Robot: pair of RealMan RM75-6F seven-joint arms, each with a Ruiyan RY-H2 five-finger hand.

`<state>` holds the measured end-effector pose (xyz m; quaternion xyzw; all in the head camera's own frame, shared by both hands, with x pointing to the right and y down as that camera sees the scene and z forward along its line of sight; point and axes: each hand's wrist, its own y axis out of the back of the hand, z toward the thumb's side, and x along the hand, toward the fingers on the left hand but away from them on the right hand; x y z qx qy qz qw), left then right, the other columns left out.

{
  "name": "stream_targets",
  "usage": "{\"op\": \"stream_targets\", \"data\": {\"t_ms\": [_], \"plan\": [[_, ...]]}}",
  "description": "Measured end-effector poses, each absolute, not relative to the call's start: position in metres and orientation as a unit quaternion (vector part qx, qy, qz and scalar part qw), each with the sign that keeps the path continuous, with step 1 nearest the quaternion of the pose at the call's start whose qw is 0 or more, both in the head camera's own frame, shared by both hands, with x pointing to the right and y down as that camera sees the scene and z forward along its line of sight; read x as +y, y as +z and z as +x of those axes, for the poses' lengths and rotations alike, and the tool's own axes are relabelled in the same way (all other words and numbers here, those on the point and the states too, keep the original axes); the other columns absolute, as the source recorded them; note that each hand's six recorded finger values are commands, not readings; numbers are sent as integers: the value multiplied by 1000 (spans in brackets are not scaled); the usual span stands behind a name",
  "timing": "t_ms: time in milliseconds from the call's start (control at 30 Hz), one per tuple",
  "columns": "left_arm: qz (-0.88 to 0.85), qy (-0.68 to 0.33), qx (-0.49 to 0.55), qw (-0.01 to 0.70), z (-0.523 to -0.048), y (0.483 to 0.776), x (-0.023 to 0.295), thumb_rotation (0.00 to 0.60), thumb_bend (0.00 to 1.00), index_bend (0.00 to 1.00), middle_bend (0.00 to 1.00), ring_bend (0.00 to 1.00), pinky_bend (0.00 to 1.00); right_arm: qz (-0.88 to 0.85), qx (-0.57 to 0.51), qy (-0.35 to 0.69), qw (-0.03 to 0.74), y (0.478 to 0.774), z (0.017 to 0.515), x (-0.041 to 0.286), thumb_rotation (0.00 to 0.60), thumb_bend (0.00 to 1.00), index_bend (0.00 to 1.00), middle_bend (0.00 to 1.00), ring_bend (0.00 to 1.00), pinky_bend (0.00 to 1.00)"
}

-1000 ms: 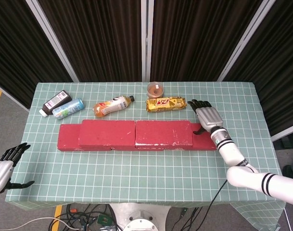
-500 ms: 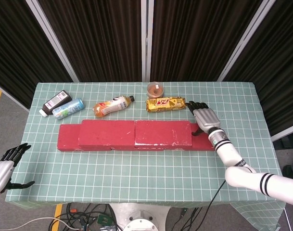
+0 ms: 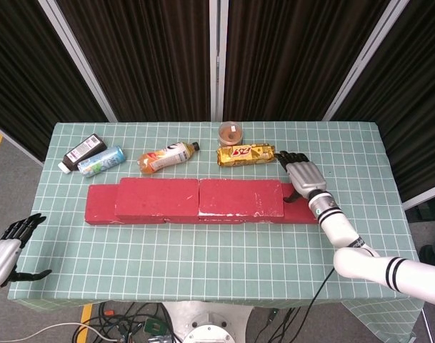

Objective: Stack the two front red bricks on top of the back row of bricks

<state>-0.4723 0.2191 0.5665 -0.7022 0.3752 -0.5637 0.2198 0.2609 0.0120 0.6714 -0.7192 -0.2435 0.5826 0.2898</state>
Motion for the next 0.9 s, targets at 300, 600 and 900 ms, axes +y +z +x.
{"op": "stream_targets", "data": {"t_ms": [300, 600, 900], "plan": [[-695, -547, 399, 243, -474, 557, 211, 600, 15, 0, 0, 0, 0, -706, -257, 580, 317, 643, 279, 13, 600, 43, 0, 0, 0, 0], [-667, -542, 406, 312, -472, 546, 203, 600, 7, 0, 0, 0, 0, -675, -279, 555, 399, 584, 322, 49, 600, 0, 0, 0, 0, 0], [-601, -571, 396, 395, -477, 547, 205, 600, 0, 0, 0, 0, 0, -588, -346, 575, 450, 541, 411, 136, 600, 0, 0, 0, 0, 0]]}}
